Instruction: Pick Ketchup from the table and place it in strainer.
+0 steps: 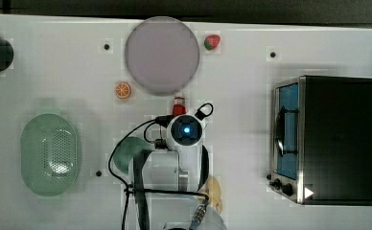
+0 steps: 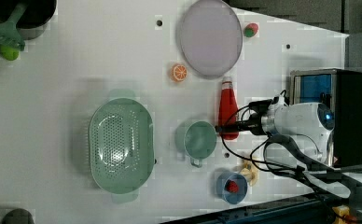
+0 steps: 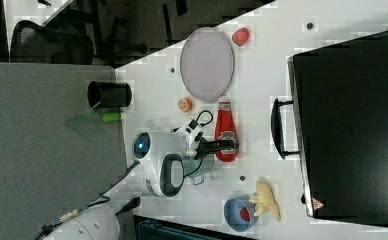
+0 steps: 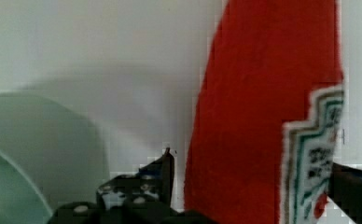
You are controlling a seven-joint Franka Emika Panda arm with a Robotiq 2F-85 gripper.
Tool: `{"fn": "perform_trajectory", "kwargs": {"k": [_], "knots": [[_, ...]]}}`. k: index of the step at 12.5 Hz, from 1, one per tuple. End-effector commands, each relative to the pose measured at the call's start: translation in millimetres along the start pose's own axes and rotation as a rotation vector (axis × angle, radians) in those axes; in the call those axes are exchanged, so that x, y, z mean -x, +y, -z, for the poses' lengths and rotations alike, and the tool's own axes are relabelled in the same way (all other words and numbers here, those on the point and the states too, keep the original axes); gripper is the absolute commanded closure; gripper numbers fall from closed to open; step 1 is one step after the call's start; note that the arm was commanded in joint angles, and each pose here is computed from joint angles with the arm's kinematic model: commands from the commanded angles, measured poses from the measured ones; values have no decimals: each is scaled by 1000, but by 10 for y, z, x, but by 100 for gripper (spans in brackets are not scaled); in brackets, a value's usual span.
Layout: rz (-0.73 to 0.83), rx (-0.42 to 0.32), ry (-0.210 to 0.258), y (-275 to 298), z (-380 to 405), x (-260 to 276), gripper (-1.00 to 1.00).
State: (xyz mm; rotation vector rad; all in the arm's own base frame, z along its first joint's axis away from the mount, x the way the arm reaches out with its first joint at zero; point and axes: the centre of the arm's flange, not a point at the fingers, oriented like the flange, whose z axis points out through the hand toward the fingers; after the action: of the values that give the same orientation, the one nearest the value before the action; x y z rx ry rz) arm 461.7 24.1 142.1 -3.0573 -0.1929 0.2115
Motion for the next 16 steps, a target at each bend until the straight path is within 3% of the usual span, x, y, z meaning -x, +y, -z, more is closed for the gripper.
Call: {"fn": "perform_trajectory", "kwargs": {"k": [1, 3, 9, 13, 16], "knots": [[53, 13, 55, -16, 131, -49, -68], [53, 15, 62, -18, 168, -59, -29], [81, 53, 146, -258, 1161, -123, -29], [47, 98, 122, -743, 2236, 39, -29], [-30, 93, 93, -1412, 2628, 217, -29]]}}
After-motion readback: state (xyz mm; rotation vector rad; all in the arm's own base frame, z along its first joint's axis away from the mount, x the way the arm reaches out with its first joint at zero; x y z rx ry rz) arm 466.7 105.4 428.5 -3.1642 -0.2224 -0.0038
